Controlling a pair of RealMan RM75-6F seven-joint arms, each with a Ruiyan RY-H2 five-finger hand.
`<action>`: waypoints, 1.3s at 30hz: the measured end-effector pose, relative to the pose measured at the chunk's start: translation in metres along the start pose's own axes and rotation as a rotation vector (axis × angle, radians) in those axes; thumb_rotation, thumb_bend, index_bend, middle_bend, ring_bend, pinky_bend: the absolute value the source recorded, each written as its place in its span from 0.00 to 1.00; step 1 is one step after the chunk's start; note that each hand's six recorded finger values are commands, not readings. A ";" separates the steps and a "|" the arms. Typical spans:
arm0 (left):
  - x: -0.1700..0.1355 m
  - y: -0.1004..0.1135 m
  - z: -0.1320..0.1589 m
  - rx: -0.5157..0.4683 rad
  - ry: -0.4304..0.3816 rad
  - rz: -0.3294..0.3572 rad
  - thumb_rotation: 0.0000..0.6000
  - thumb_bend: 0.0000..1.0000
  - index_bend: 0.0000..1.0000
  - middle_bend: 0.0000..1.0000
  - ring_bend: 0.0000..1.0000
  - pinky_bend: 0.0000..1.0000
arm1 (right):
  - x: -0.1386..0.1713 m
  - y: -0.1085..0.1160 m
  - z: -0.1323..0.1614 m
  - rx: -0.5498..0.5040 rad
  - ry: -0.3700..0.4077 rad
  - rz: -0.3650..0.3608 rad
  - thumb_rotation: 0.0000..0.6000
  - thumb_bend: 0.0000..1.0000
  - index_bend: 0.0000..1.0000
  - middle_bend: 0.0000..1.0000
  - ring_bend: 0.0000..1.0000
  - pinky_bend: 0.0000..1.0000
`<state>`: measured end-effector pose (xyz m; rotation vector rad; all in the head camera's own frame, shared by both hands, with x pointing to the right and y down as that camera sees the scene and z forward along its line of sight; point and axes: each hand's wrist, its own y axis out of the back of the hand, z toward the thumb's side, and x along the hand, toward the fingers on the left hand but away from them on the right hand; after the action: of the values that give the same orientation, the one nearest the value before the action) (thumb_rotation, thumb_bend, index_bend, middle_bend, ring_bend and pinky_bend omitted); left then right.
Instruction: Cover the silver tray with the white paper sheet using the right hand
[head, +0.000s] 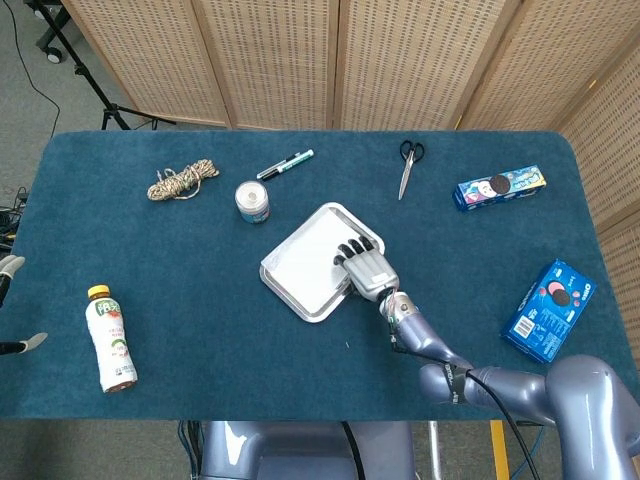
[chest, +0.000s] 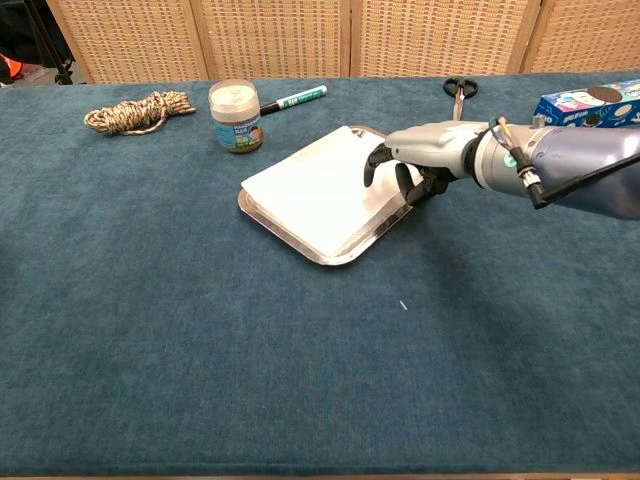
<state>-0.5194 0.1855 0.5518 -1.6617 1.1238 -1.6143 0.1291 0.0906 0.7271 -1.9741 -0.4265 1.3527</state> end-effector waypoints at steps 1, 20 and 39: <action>0.000 0.000 0.000 0.000 0.000 0.000 1.00 0.00 0.00 0.00 0.00 0.00 | 0.001 0.002 0.001 -0.004 0.005 -0.004 1.00 1.00 0.24 0.12 0.00 0.00; -0.004 0.001 0.004 0.003 -0.018 0.007 1.00 0.00 0.00 0.00 0.00 0.00 | 0.034 0.023 0.027 -0.077 0.129 -0.049 1.00 1.00 0.24 0.12 0.00 0.00; -0.005 0.004 0.000 -0.012 -0.014 0.012 1.00 0.00 0.00 0.00 0.00 0.00 | 0.004 -0.014 0.054 -0.090 0.104 0.006 1.00 1.00 0.24 0.12 0.00 0.00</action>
<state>-0.5199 0.1879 0.5463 -1.6682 1.1367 -1.5889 0.0833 0.1221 0.7228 -2.1101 -0.4396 1.2467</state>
